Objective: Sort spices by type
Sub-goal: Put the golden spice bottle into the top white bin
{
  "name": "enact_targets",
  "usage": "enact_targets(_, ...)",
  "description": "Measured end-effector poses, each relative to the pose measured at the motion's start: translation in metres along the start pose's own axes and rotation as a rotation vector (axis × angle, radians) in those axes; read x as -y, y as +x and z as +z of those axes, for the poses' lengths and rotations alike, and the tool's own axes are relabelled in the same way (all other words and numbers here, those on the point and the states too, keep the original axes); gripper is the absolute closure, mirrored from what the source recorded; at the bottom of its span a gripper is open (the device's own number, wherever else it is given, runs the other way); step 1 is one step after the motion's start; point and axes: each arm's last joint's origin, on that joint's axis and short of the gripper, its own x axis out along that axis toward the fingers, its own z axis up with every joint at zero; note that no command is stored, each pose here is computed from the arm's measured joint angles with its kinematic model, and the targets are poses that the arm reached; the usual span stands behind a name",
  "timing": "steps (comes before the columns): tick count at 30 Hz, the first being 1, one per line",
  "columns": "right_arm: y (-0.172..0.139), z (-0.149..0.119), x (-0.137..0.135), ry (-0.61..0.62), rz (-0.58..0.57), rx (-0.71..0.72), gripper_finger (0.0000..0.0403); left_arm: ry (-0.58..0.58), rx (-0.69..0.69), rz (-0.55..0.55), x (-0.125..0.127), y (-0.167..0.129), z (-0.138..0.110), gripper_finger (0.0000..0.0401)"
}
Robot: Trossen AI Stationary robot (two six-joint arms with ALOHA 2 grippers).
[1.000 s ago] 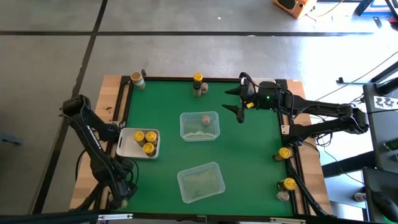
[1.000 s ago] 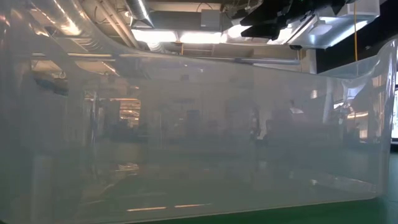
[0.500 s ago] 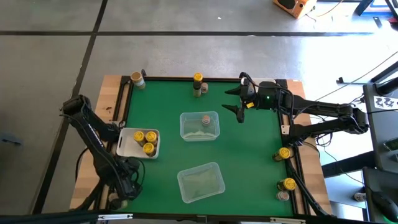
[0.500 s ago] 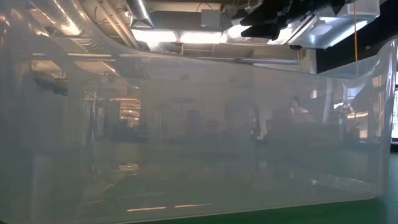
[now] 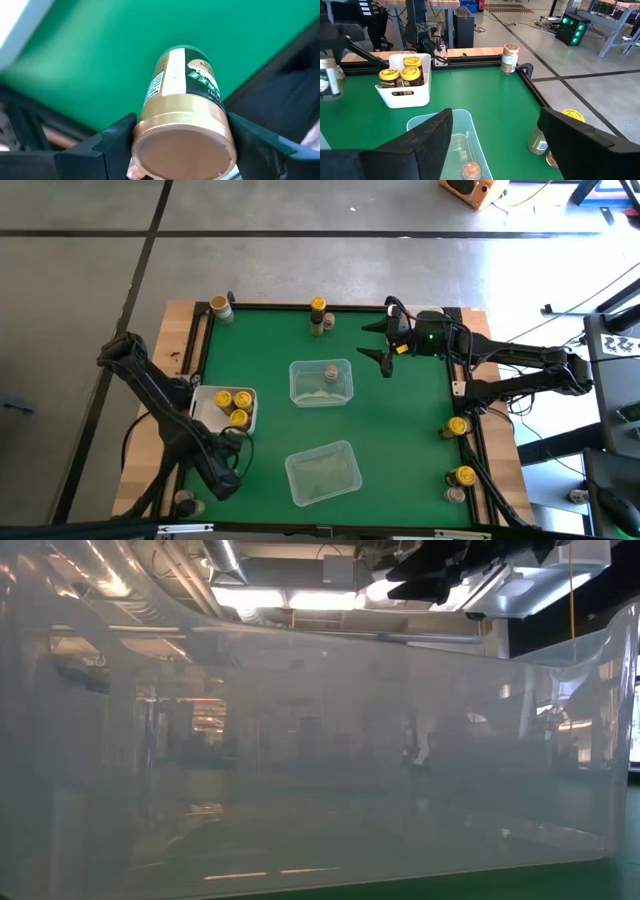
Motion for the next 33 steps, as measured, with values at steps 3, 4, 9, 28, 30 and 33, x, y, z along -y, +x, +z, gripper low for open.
enact_targets(3, 0.0, 0.0, 0.0, 0.0, 0.0, 0.0, 0.0104, 0.085, 0.085, -0.046, 0.009, -0.02, 0.008, 0.013)
enact_targets(4, 0.0, 0.0, 0.0, 0.0, 0.0, 0.0, 0.0104, 0.111, 0.124, -0.07, 0.013, -0.027, 0.011, 0.013)
enact_targets(9, 0.0, 0.0, 0.0, 0.0, 0.0, 0.0, 0.0104, 0.243, 0.292, -0.12, 0.023, -0.059, 0.027, 0.013)
enact_targets(28, 0.0, 0.0, 0.0, 0.0, 0.0, 0.0, 0.0104, 0.427, 0.638, 0.157, -0.004, -0.095, 0.122, 0.013)
enact_targets(30, 0.0, 0.0, 0.0, 0.0, 0.0, 0.0, 0.0104, 0.426, 0.645, 0.182, -0.01, -0.098, 0.135, 0.013)
enact_targets(33, 0.0, 0.0, 0.0, 0.0, 0.0, 0.0, 0.0104, 0.416, 0.65, 0.219, -0.02, -0.102, 0.15, 0.013)
